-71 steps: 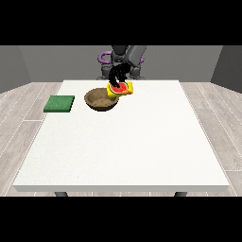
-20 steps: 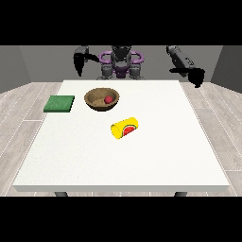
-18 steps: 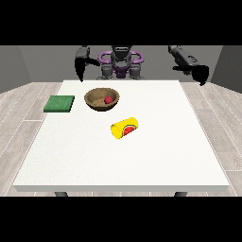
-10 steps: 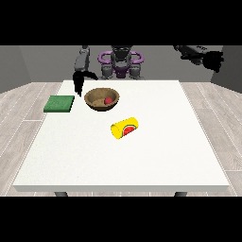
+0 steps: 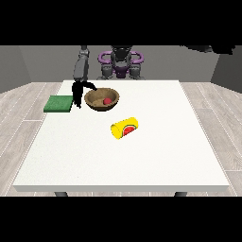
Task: Pick the cup and pour the ball into the bowl, then pick the bowl and place it on the pad
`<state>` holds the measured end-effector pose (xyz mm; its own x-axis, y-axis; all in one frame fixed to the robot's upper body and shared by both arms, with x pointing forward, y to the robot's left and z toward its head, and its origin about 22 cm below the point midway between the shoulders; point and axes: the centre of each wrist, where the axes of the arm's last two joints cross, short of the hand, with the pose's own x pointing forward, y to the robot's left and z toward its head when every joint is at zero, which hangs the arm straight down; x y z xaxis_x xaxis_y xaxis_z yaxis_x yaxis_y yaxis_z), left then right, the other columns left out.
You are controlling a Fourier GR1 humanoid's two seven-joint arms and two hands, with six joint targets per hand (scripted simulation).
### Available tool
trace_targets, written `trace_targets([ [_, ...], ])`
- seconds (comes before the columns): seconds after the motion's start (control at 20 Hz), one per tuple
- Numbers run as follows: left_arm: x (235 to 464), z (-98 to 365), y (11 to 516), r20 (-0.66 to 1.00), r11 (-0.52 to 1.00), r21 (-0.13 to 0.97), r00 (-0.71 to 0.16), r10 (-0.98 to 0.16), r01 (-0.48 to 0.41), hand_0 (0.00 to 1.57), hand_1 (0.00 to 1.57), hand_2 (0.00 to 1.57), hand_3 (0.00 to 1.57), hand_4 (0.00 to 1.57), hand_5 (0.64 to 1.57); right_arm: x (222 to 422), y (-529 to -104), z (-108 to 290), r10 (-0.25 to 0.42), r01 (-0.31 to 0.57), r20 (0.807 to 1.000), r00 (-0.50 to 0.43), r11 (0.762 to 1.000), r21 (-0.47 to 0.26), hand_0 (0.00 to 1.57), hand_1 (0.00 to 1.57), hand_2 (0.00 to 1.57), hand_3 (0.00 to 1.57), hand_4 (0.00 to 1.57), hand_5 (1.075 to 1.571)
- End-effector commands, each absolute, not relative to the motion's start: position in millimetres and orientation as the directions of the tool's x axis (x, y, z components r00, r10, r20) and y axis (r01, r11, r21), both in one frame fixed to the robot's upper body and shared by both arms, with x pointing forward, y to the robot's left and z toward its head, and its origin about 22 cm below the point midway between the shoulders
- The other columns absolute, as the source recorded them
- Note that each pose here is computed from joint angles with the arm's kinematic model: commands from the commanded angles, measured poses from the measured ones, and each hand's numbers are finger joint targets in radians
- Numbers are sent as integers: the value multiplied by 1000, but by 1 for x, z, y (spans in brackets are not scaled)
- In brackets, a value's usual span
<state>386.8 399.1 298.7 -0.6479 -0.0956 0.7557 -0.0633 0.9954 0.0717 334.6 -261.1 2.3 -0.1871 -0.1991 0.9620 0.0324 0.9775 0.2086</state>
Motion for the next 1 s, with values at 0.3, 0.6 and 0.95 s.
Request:
trace_targets([
  [0.3,373,339,400,731,996,83,-677,-85,-36,0,0,0,0,0,1534,358,-251,-22,-243,78,958,-153,963,257,0,0,0,0,380,1571],
  [0.6,367,350,394,708,996,90,-702,-82,-24,0,0,0,0,0,1527,359,-274,-27,-246,108,952,-184,957,268,0,0,0,0,294,1566],
  [0.95,365,379,383,693,996,84,-719,-53,7,0,0,0,0,0,1542,374,-226,-15,-213,99,966,-143,969,228,0,0,0,0,433,1570],
])
